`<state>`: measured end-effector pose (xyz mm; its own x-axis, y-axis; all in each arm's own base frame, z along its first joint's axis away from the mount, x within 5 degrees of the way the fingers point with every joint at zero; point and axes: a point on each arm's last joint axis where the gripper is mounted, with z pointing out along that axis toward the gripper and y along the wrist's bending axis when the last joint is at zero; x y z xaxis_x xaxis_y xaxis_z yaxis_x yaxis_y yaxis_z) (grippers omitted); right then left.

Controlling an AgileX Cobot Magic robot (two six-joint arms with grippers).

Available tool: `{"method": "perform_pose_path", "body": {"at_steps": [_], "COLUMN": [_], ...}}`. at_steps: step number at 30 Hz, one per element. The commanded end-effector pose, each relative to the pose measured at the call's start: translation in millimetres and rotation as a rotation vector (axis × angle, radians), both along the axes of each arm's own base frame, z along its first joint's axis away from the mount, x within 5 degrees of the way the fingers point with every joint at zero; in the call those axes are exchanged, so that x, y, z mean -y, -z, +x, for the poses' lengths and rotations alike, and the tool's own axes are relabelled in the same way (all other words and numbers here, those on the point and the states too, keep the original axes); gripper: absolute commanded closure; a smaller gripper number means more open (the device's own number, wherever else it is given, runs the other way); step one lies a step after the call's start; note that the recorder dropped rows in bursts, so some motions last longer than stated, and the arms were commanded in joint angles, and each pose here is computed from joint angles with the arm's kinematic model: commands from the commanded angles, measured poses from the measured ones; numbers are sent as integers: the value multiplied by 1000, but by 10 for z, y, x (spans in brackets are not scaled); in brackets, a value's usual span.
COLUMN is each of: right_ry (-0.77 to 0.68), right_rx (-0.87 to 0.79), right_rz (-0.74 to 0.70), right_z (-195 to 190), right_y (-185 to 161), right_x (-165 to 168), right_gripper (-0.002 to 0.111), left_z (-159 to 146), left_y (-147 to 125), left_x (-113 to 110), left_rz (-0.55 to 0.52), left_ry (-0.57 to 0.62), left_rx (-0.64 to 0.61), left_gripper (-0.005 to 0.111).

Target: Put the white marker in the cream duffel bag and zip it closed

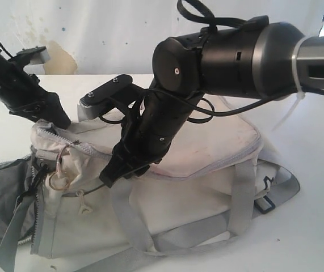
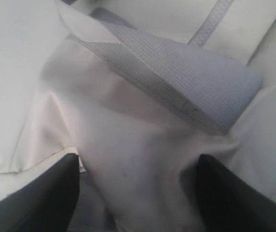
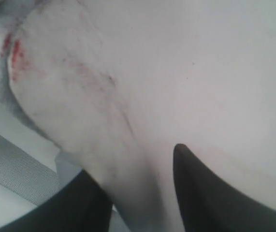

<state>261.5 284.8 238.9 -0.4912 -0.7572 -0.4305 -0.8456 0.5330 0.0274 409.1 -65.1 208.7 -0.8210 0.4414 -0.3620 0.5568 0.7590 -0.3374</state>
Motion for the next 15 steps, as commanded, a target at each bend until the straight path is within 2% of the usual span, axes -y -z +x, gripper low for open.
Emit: {"method": "perform_pose_path", "body": {"at_steps": [1,3,5,6,7,8,11,13,15], "right_ry": [12,12,10,10,10,6,3,4,5], "right_rx": [13,14,17,15,12,3,-10,-10,2], "right_rz": [18,20,15,10,7,-13,-36,-35,-26], "right_z": [16,17,18,22,26,39,59,61,72], "right_y": [-41,-42,-37,-13,5,68,166,171,166], "right_x": [9,8,12,10,6,0,-15,-17,-24], "right_gripper": [71,71,71,71,71,72,74,81,95], "left_z": [-10,-1,19,40,51,85,205,274,317], "left_y": [84,113,97,40,1,-128,-417,-532,-585], "left_x": [160,197,212,228,239,256,149,1,-177], "left_rz": [-21,-40,-60,-80,-106,-183,-337,-386,-429], "left_ry": [92,87,70,71,62,48,-66,-179,-265], "left_rx": [-13,-20,-5,3,2,4,12,-4,-13], "left_gripper": [35,57,97,106,107,107,107,107,107]}}
